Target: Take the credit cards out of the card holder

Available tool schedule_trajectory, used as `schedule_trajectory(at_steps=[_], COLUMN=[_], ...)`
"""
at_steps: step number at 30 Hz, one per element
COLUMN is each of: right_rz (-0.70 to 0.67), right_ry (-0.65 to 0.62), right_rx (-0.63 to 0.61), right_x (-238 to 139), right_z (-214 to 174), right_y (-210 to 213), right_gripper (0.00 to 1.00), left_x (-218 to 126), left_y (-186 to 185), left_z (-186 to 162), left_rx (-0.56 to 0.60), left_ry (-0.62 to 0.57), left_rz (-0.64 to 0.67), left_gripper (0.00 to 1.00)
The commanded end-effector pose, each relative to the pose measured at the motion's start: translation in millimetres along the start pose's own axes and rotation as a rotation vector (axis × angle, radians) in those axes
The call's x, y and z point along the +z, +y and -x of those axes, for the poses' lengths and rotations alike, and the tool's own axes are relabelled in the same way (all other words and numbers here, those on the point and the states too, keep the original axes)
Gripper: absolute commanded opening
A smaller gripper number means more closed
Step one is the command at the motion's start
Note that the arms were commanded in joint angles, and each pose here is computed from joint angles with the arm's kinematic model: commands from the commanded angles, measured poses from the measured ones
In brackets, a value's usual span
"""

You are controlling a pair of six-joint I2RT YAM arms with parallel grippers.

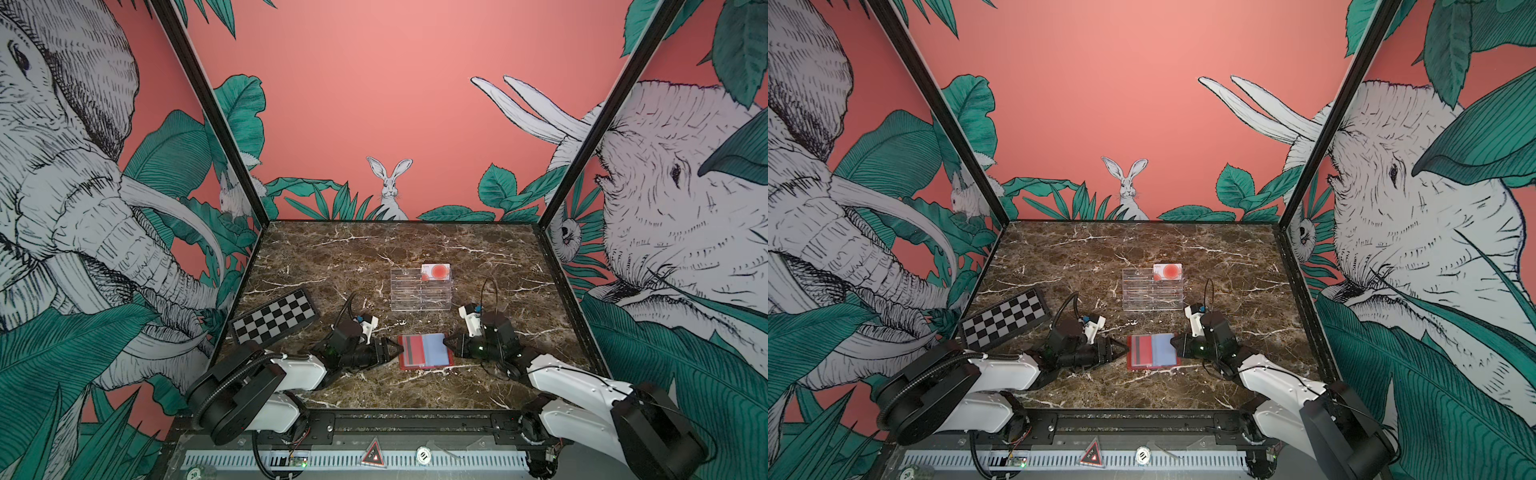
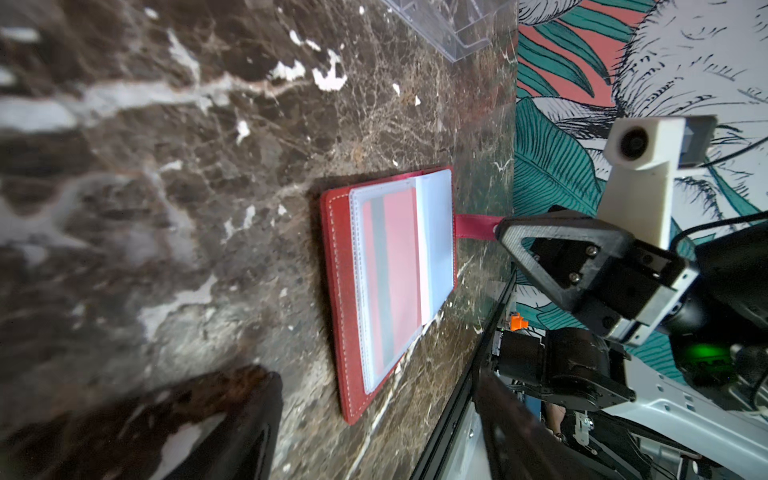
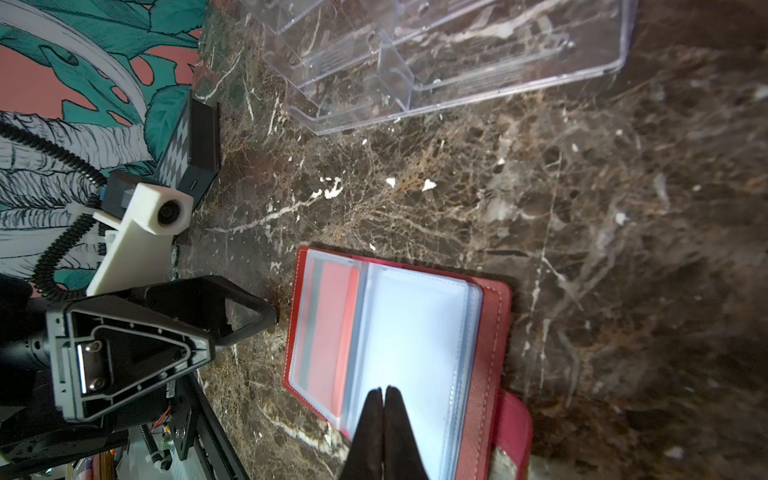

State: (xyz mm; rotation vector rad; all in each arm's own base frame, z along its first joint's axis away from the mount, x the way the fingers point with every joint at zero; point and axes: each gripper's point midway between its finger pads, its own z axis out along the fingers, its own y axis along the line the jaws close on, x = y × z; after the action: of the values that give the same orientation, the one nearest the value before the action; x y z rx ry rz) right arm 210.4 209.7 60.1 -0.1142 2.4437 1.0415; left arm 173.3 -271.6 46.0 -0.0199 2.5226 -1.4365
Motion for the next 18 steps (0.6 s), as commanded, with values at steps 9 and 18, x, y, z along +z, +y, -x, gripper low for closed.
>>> schedule_trajectory(at_steps=[9,18], right_rz=[-0.049,-0.091], right_ry=[0.011,0.028], right_rx=[0.018,0.024], right_x=[12,13], right_z=[-14,-24], right_y=[-17,-30], right_gripper=[0.00,0.00], left_x=[23,23], left_y=[-1,-15], left_z=[-9,-3], left_rx=[-0.019,-0.001], left_ry=[0.046,0.014], left_rz=[-0.042,-0.117], left_gripper=[0.59,0.21])
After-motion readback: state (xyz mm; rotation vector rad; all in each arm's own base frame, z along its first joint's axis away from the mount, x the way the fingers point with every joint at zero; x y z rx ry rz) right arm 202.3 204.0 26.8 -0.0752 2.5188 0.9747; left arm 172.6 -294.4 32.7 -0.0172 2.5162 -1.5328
